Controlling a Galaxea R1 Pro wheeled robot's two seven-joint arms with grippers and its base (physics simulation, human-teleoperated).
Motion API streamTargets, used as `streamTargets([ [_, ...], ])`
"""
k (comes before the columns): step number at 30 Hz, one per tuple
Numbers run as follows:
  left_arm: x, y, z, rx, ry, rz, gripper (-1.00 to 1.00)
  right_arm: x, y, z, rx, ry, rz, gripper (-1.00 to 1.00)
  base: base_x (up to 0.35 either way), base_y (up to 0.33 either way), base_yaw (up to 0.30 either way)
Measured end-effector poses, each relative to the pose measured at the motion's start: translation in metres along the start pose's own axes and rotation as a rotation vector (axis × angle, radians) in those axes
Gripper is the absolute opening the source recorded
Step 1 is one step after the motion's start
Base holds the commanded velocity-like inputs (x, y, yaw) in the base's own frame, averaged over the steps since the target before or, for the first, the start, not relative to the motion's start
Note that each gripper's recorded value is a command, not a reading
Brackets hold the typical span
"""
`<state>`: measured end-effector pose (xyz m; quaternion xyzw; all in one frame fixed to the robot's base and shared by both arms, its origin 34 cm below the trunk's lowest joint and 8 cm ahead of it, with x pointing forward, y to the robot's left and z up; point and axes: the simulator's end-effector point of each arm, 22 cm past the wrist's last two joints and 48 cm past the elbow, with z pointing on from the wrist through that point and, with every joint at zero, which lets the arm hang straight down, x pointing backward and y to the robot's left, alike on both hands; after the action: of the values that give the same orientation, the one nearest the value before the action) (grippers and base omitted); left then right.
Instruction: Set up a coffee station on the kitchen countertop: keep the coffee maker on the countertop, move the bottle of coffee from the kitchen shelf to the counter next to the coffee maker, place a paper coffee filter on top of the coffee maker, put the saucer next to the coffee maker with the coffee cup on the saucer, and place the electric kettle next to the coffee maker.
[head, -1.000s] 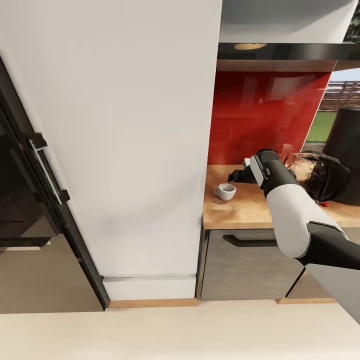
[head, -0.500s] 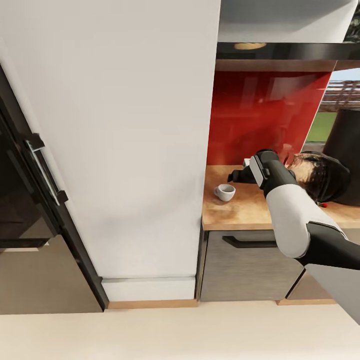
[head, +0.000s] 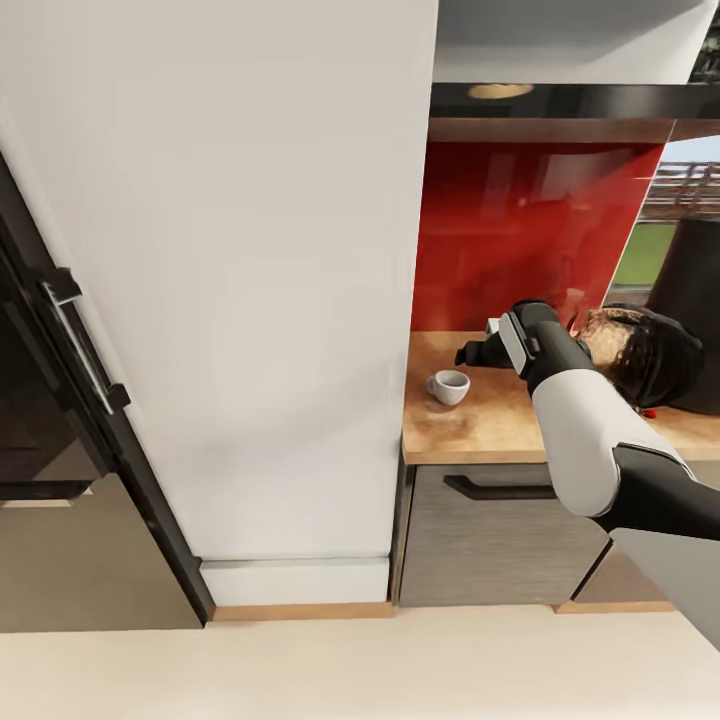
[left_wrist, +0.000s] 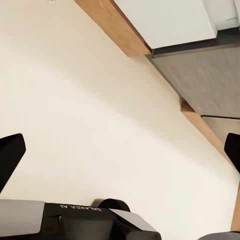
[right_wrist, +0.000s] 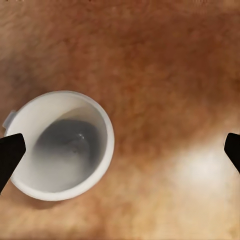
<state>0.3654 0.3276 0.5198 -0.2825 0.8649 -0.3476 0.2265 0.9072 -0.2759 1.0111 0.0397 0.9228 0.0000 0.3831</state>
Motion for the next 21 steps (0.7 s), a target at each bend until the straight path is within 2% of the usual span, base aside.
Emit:
streamTargets([
  [6,0.0,0.0004,0.0,-0.002,0.0,0.0,1.0,0.0004,-0.0007,0.0004,0.0,0.001,0.001,1.0,0.101,0.0,0.0],
  [21,0.0,0.0005,0.0001,-0.002,0.0,0.0,1.0,0.0037,-0.0031,0.0025,0.004,0.007,0.001,1.0,0.007,-0.041,0.0],
])
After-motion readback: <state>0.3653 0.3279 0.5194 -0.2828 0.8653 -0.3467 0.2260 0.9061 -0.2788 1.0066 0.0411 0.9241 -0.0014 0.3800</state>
